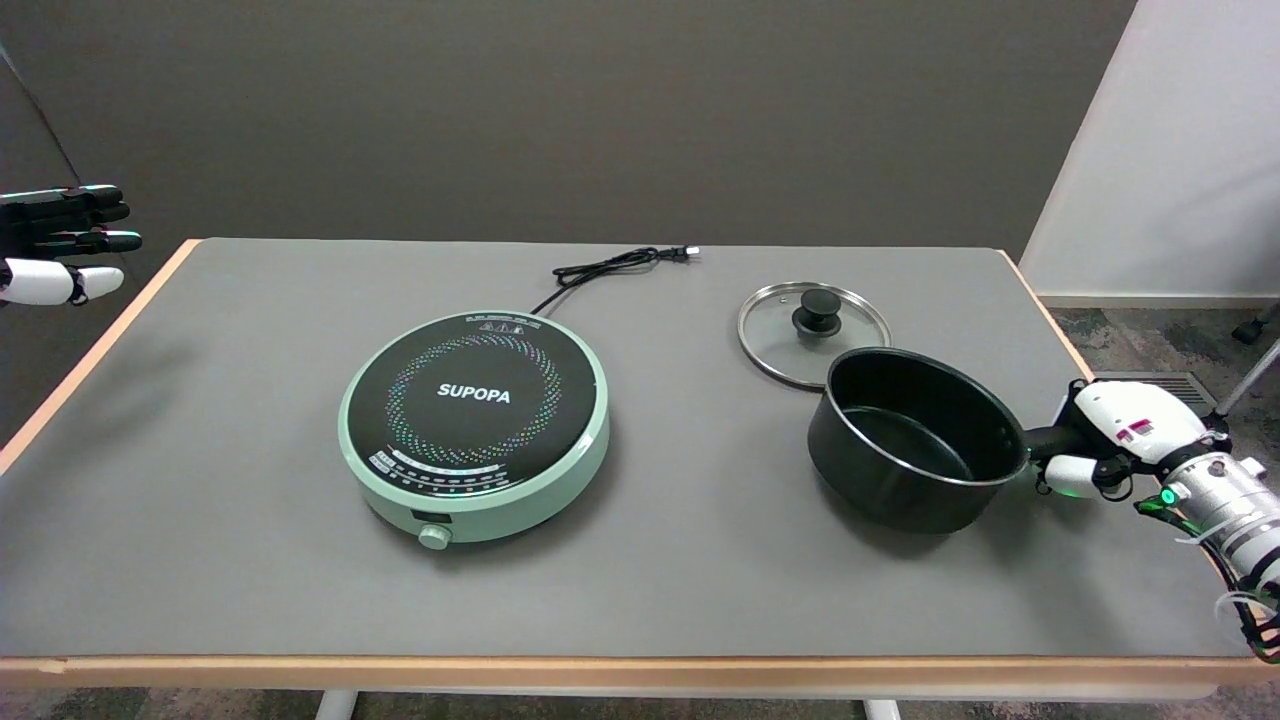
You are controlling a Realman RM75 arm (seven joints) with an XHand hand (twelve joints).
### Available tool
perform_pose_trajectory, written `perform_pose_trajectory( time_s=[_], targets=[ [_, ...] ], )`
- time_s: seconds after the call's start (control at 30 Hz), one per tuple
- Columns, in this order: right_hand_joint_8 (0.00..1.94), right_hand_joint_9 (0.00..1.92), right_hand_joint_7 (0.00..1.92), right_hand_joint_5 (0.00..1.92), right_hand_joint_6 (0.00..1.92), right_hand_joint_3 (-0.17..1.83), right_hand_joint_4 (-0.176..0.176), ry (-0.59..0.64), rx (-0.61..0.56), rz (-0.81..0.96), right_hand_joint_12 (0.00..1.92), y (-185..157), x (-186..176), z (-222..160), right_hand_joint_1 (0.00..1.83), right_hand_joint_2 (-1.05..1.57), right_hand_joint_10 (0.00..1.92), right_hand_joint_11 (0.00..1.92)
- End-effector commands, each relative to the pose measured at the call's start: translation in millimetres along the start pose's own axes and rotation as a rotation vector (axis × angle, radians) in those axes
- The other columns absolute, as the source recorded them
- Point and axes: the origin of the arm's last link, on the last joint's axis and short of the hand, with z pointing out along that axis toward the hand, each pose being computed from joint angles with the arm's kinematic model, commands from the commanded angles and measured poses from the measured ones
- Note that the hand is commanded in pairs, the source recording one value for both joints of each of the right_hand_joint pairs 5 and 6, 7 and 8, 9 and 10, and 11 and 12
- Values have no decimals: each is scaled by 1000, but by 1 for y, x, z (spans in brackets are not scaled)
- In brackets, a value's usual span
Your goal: Place the soup pot onto the table.
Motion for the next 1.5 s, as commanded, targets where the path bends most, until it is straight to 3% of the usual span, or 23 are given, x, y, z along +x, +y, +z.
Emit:
perform_pose_trajectory(
  time_s=[0.03,0.47,0.6,0.73,0.83,1.07,1.2,1.33,1.43,1.5],
  targets=[
    [1920,1920,1920,1920,1920,1334,-18,4,-42,2,1920,1,-10,-12,941,1065,1920,1920],
    [1913,1913,1913,1913,1913,1285,-16,29,-32,-47,1913,-5,-4,-14,944,1018,1913,1913],
    [1726,1726,1726,1726,1726,1078,-70,35,-31,-73,1726,-6,0,-13,926,1037,1726,1726],
    [1577,1577,1577,1577,1577,853,-86,37,-30,-83,1577,-8,2,-12,855,1183,1577,1577],
    [1568,1568,1568,1568,1568,696,-61,34,-31,-86,1568,-10,2,-12,773,1349,1568,1568],
    [1473,1473,1473,1473,1473,631,-53,36,-34,-92,1473,-12,4,-12,691,1423,1473,1473],
    [1389,1389,1389,1389,1389,786,-16,32,-33,-108,1389,-13,6,-11,670,1197,1389,1389],
    [1209,1209,1209,1209,1209,1175,4,25,-30,-132,1209,-15,7,-11,754,600,1209,1209],
    [1019,1019,1019,1019,1019,1308,-13,31,-28,-137,1019,-16,9,-10,883,176,1019,1019],
    [951,951,951,951,951,1283,-65,34,-29,-141,951,-16,11,-11,928,105,951,951]
  ],
)
